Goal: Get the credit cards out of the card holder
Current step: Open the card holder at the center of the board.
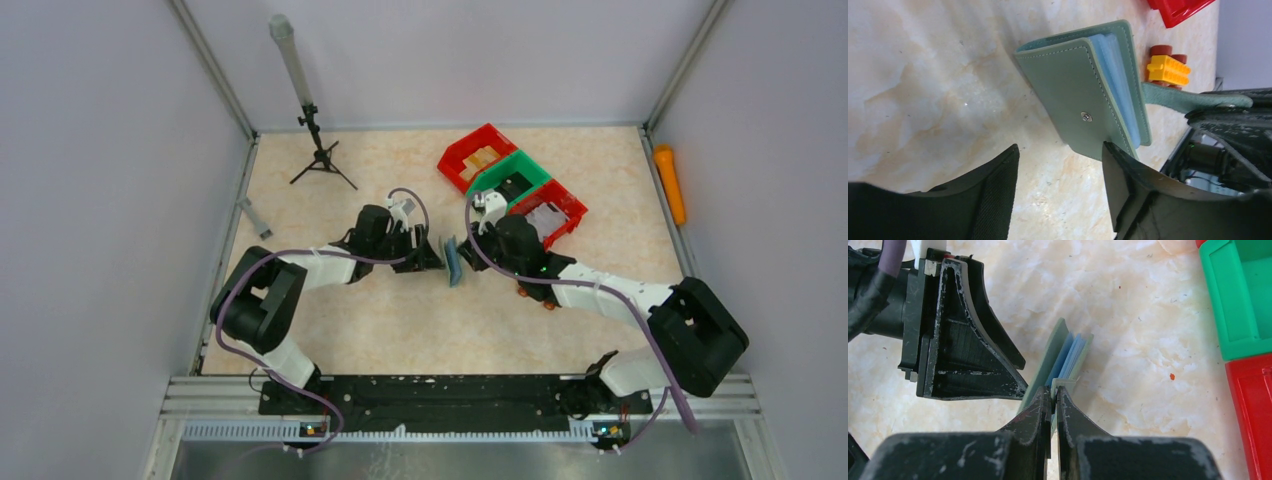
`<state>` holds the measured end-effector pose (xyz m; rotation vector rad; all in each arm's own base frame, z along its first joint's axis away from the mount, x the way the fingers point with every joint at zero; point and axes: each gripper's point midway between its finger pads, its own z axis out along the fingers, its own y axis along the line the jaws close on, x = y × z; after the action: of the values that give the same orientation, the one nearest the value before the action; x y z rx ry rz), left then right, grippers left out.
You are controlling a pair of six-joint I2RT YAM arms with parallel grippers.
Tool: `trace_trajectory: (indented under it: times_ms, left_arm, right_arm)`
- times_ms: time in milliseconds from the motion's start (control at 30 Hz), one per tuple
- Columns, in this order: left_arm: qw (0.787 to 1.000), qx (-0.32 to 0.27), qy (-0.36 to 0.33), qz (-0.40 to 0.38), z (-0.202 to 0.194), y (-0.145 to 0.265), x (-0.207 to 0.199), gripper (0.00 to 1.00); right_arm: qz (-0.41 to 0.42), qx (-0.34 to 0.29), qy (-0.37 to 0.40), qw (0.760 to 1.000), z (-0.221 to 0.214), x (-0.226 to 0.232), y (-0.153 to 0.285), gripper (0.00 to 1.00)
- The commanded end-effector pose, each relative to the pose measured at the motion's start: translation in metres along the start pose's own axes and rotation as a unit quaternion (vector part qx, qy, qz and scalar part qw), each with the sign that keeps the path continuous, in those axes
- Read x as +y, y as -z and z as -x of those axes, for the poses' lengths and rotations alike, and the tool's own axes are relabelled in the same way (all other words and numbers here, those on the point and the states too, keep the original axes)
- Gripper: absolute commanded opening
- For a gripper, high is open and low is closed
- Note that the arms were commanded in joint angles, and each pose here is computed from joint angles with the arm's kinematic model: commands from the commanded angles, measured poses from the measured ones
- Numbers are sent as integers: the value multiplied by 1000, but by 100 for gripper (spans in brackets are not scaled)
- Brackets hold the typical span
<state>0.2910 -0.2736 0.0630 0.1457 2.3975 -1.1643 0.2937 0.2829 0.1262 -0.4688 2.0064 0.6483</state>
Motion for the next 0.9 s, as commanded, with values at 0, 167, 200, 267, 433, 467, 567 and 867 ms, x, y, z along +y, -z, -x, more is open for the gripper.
trace_trajectory:
  times_ms: [0, 167, 200, 267, 433, 467, 567, 867]
  left_arm:
    - [1000, -14, -15, 5, 14, -1, -3, 58]
    - [999, -27, -19, 8, 18, 5, -5, 61]
    - [999, -38, -25, 0, 20, 8, -10, 74]
    - [997, -60, -45, -30, 23, 17, -23, 89]
    - [994, -66, -62, -66, 22, 23, -37, 99]
    - [993, -60, -61, -76, 21, 21, -40, 99]
    - [994, -38, -51, -84, 16, 12, -40, 99]
    - [998, -26, -46, -35, 16, 3, -22, 99]
  right_arm:
    - [-11, -37, 5, 999, 24, -3, 2, 0]
    - [-27, -31, 5, 999, 22, -8, 0, 0]
    - [-25, -30, 6, 999, 22, -8, 0, 0]
    - [-22, -30, 5, 999, 22, -7, -1, 0]
    - [-17, -28, 5, 999, 21, -5, -1, 0]
    - [-15, -29, 6, 999, 21, -4, -1, 0]
    - [-8, -28, 6, 1000, 21, -2, -1, 0]
    - [29, -36, 11, 999, 23, 11, 2, 0]
